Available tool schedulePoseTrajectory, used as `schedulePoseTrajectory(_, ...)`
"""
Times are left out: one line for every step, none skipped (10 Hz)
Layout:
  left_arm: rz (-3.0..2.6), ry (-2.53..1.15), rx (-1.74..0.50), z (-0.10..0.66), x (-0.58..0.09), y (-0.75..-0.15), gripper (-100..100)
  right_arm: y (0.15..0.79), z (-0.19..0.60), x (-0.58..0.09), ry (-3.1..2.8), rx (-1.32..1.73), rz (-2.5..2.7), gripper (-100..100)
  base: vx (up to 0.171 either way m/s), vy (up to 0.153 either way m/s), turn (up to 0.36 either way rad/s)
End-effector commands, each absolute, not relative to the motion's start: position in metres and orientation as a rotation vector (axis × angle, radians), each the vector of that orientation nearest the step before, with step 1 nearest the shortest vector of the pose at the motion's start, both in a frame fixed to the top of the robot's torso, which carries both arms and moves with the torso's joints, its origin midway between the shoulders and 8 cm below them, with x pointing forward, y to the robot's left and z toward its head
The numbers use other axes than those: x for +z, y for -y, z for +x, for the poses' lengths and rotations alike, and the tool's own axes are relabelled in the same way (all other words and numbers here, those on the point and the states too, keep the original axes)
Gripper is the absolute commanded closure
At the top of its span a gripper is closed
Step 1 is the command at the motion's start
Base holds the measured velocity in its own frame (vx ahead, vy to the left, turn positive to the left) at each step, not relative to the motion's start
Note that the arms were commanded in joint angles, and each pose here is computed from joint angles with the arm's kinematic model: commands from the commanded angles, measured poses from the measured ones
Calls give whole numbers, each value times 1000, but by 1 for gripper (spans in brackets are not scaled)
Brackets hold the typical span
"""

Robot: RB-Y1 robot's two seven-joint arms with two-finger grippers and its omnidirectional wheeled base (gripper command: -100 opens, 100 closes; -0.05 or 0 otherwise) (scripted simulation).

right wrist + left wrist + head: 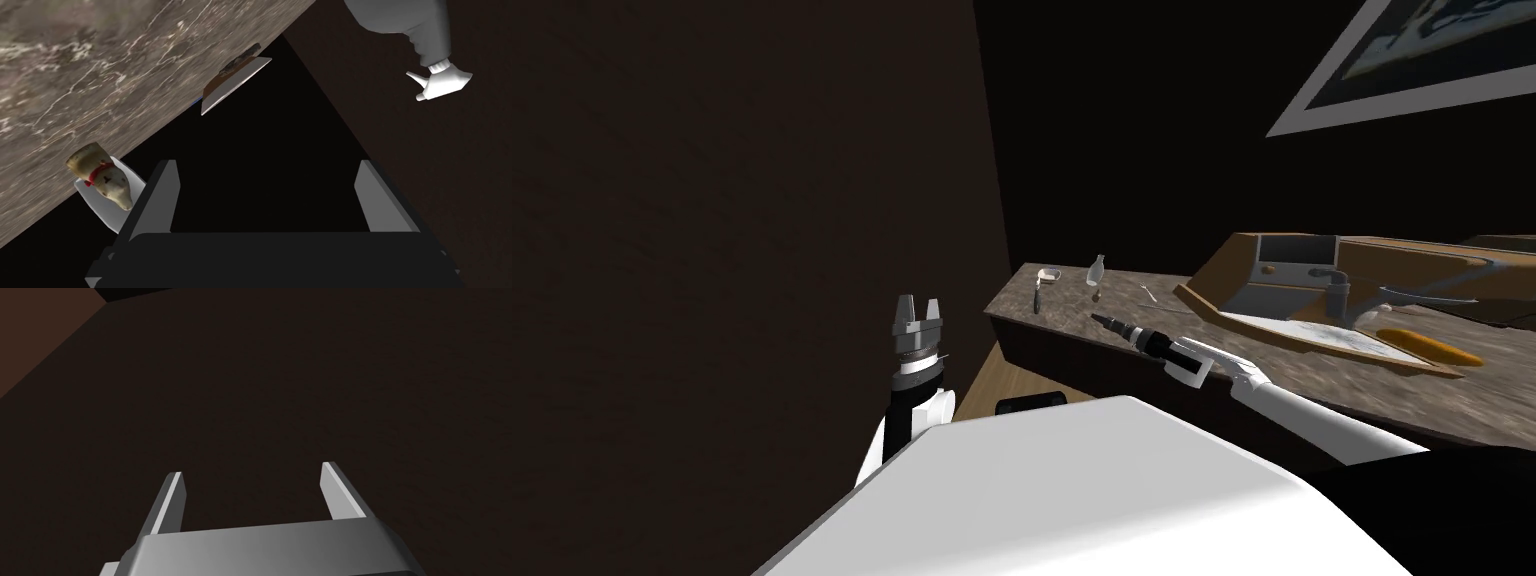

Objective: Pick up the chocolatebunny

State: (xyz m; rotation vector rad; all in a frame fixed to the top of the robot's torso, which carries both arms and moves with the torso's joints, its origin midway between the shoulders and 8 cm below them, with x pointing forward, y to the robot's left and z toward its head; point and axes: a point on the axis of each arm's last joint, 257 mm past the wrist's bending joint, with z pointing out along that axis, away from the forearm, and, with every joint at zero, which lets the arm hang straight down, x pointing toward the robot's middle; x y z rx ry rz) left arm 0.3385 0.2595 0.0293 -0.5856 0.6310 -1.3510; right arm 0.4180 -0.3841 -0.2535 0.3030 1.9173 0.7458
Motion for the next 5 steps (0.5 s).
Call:
schedulePoseTrajectory(-586,-631,-1351,338,29,-260,0,413,411,-270,-1981,667,318,-100,11,22,241)
schedulePoseTrajectory(-586,-631,-1351,339,29,-259,0,416,411,-270,-1985,657,314,-100,13,11,152)
schedulePoseTrajectory(-586,-631,-1351,338,29,-260,0,439,404,-282,-2036,591,323,-100,19,15,247)
schedulePoseTrajectory(-586,-631,-1351,339,29,-259,0,444,403,-284,-2040,580,326,-100,16,7,138)
schedulePoseTrajectory(-586,-631,-1351,338,29,-260,0,470,394,-295,-2090,507,337,-100,17,14,223)
